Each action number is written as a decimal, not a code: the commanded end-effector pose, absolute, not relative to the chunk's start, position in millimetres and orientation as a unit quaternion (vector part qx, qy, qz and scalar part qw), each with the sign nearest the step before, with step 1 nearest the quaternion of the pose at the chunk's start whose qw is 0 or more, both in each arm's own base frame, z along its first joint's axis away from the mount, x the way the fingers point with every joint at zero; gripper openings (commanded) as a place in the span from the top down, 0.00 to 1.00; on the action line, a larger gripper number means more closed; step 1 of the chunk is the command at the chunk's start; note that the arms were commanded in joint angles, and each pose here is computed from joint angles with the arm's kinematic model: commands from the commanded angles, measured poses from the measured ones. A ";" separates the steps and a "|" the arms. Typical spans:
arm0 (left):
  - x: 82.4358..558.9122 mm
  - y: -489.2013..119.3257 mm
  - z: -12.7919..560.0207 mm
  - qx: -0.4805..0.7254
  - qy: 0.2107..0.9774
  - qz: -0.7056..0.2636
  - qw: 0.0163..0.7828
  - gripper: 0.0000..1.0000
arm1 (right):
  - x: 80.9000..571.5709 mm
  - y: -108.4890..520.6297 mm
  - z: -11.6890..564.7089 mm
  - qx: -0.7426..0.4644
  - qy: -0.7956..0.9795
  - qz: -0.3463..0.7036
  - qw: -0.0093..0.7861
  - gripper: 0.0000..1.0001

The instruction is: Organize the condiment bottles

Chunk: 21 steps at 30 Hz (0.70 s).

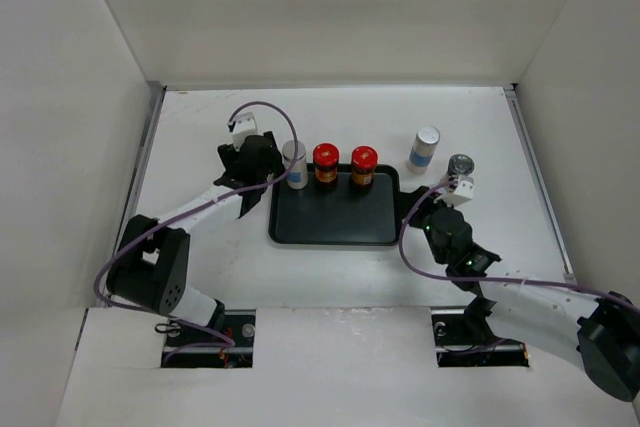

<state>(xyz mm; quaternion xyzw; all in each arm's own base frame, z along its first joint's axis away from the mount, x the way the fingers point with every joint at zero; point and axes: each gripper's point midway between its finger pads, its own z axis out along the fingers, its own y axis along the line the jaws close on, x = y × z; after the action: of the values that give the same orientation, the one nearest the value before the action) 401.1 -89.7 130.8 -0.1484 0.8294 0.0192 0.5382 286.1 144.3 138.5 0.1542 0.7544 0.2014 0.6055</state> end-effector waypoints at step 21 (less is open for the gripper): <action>324.8 -111.9 219.6 -0.120 0.785 -0.041 0.606 0.65 | 291.2 164.1 172.4 0.145 0.726 0.246 0.626 0.34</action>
<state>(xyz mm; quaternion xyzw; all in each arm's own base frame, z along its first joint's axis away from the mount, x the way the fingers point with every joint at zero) 339.0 -104.4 199.7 -0.1201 0.7997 -0.0239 0.5877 284.4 153.3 136.4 0.1399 0.7588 0.2122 0.5996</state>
